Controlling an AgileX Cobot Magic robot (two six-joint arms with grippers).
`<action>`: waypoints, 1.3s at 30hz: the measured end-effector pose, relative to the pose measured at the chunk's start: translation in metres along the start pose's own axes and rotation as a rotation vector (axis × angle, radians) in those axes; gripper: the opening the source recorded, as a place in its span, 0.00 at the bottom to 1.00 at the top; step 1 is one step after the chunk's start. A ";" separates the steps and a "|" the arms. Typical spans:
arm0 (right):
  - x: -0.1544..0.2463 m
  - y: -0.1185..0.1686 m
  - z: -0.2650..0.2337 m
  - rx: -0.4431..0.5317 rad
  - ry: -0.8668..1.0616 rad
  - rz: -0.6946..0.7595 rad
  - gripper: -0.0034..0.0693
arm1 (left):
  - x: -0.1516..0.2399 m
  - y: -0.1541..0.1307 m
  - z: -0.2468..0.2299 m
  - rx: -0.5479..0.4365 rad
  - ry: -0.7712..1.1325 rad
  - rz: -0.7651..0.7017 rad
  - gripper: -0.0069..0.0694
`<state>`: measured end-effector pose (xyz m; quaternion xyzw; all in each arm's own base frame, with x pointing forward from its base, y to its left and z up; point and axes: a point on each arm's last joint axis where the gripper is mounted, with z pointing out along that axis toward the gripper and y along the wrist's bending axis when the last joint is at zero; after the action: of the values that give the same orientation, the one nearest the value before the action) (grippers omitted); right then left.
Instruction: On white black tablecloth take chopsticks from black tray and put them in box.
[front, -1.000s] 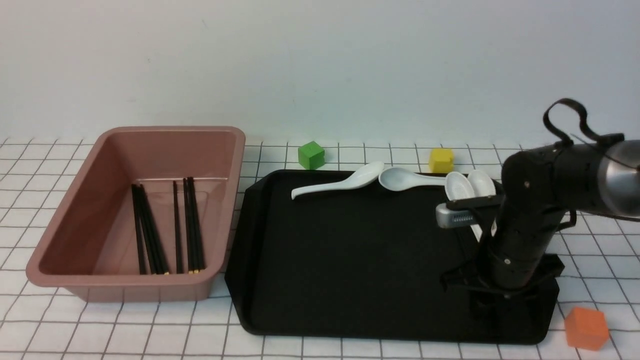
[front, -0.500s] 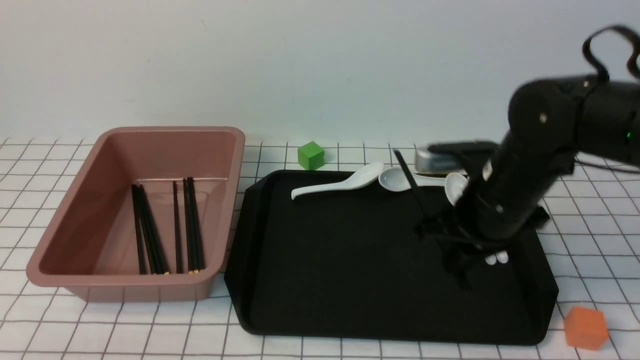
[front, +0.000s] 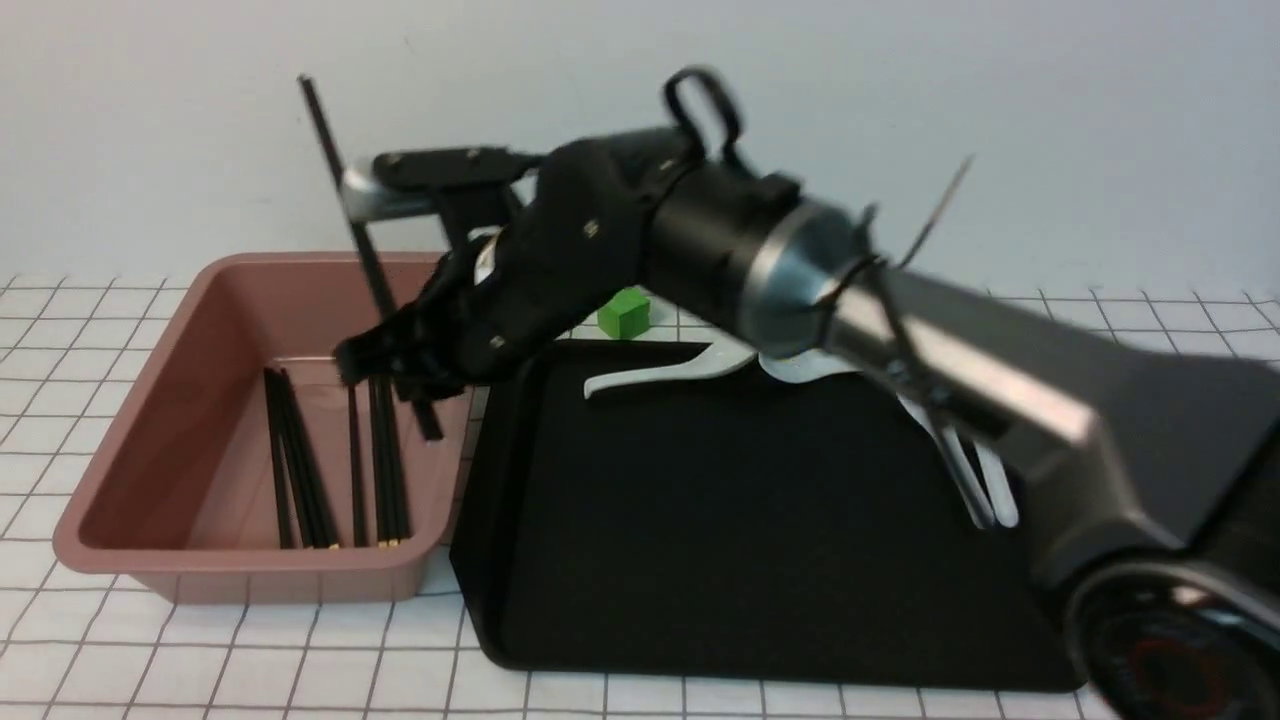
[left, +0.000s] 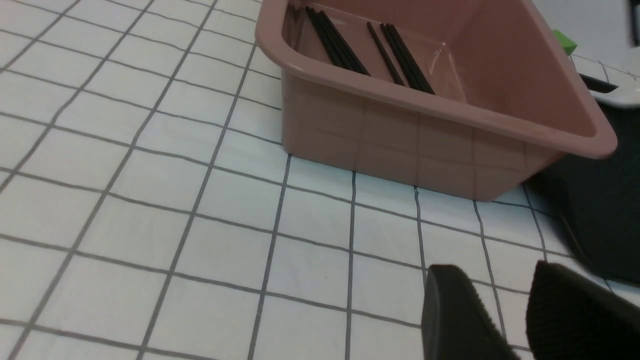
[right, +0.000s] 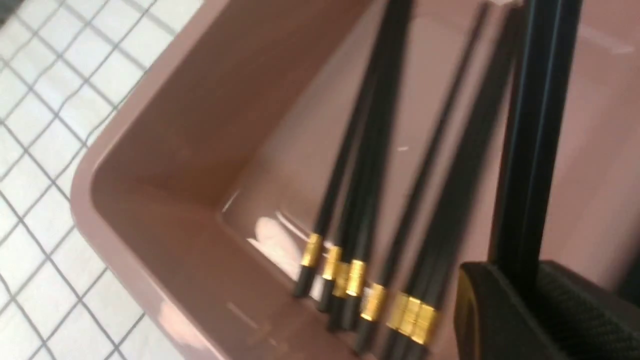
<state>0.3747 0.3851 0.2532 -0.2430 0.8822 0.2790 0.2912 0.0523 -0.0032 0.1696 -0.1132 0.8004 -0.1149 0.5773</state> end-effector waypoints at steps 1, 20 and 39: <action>0.004 0.002 0.011 -0.004 0.013 -0.005 0.24 | 0.000 0.000 0.000 0.000 0.000 0.000 0.40; -0.047 0.048 -0.269 0.233 -0.129 -0.270 0.03 | 0.000 0.000 0.000 0.000 0.001 -0.001 0.40; 0.166 -0.005 -0.276 0.086 -0.425 -0.287 0.05 | 0.000 0.000 0.000 0.000 0.001 -0.001 0.40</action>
<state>0.1547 0.1628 0.3295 -0.2889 0.7689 0.2420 0.5165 0.0523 -0.0033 0.1696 -0.1135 0.8006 -0.1154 0.5769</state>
